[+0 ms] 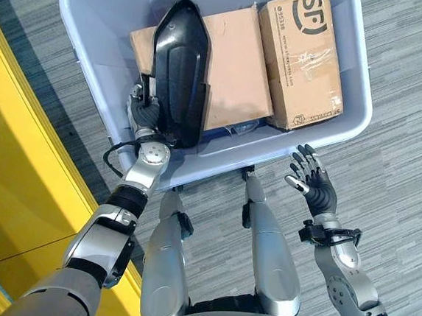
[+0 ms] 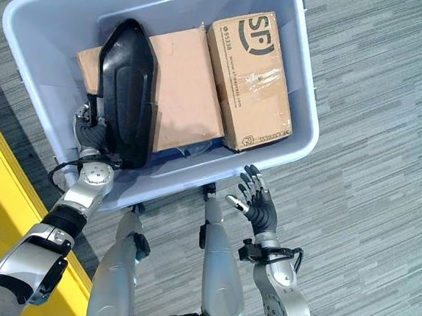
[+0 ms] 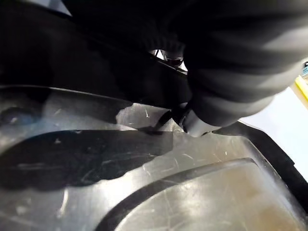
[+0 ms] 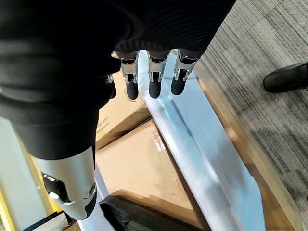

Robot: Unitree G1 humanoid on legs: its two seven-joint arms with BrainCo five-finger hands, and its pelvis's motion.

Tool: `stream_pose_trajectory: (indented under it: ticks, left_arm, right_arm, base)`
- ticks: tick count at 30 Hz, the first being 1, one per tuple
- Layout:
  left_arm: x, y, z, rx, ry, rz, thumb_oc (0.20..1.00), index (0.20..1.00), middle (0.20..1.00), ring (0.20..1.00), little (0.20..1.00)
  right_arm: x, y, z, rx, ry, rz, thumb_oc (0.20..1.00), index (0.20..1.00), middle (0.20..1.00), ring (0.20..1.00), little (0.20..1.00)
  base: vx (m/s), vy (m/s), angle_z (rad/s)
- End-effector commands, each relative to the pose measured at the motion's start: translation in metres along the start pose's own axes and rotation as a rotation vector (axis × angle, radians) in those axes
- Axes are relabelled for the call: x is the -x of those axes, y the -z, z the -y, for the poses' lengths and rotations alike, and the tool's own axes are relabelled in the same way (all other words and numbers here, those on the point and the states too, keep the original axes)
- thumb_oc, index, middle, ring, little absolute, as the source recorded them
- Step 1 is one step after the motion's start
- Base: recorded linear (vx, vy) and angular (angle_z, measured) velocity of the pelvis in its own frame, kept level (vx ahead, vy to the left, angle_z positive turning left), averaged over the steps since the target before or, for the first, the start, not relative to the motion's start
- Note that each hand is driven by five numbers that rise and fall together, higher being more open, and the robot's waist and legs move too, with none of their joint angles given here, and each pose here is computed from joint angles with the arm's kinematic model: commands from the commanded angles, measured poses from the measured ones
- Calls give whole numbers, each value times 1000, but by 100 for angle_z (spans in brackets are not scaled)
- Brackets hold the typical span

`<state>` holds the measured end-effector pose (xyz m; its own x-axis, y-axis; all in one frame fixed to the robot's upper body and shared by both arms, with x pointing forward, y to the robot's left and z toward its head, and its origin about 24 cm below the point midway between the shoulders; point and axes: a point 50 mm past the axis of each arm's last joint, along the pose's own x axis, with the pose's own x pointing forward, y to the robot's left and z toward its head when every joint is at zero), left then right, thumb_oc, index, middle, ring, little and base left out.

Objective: Move parts from the plastic box to the shelf.

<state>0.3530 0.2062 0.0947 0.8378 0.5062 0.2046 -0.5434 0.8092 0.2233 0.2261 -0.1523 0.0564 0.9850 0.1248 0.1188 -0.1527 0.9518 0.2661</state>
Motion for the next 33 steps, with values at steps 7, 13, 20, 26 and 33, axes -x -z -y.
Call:
stream_pose_trajectory:
  ticks: [7, 13, 20, 26, 33]
  left_arm:
    - [38, 18, 1, 107, 193, -13, 200, 200, 200, 200, 200]
    - [48, 16, -15, 204, 198, -1, 200, 200, 200, 200, 200]
    - [57, 7, -52, 275, 210, 76, 200, 200, 200, 200, 200]
    - [75, 9, -85, 358, 252, 80, 200, 200, 200, 200, 200]
    - [104, 25, -96, 412, 356, -25, 200, 200, 200, 200, 200]
  right_arm:
    - [2, -10, 18, 47, 73, 39, 1000, 1000, 1000, 1000, 1000]
    - [1, -10, 23, 67, 86, 27, 1000, 1000, 1000, 1000, 1000]
    - [0, -12, 28, 93, 70, 17, 1000, 1000, 1000, 1000, 1000]
    - [8, -10, 38, 116, 59, -33, 1000, 1000, 1000, 1000, 1000]
    - [20, -4, 47, 129, 67, -89, 1000, 1000, 1000, 1000, 1000]
  base:
    - [0, 0, 0]
    - [45, 17, 9]
    - [50, 21, 6]
    - [52, 3, -1]
    - [15, -33, 8]
